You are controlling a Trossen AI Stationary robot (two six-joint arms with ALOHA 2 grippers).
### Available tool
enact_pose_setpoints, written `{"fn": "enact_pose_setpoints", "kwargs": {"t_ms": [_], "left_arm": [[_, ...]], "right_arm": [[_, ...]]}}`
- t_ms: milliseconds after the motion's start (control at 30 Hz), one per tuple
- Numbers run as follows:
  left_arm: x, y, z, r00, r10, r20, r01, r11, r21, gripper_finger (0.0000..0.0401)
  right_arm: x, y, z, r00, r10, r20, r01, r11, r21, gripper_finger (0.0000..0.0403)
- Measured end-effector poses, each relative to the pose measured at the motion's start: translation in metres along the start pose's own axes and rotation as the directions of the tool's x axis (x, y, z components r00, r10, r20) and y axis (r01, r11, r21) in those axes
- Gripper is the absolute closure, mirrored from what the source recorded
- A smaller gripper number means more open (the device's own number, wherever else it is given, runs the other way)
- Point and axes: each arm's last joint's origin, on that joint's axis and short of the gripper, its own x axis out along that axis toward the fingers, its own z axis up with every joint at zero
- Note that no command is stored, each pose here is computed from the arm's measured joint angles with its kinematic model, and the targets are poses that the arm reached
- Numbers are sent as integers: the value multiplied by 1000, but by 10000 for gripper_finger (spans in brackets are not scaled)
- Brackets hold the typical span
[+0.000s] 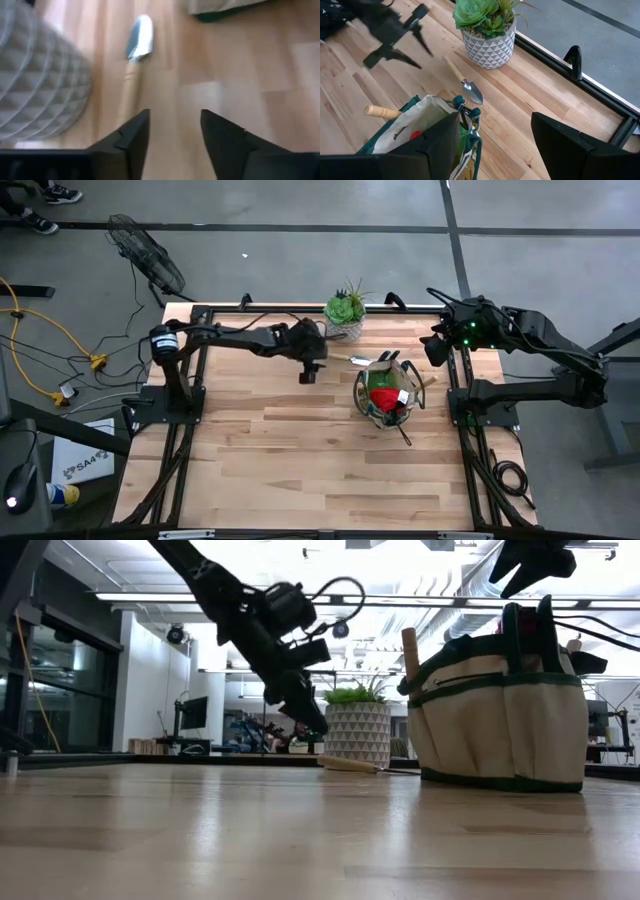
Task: Pick & Place Garden tools in Gardening bag
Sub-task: Put the brown trowel into the brown gardening bag
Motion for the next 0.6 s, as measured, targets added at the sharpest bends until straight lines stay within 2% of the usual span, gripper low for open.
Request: {"fn": "enact_pose_setpoints", "kwargs": {"t_ms": [100, 200, 600], "left_arm": [[3, 11, -8, 1000, 10, -17, -11, 1000, -26, 196], [7, 19, -15, 1000, 4, -24, -5, 999, -41, 178], [26, 37, -34, 1000, -7, -18, 6, 998, -59, 173]], "right_arm": [[0, 0, 0, 1000, 0, 0, 0, 1000, 0, 165], [0, 0, 0, 1000, 0, 0, 0, 1000, 0, 165], [0, 0, 0, 1000, 0, 1, 0, 1000, 0, 165]]}}
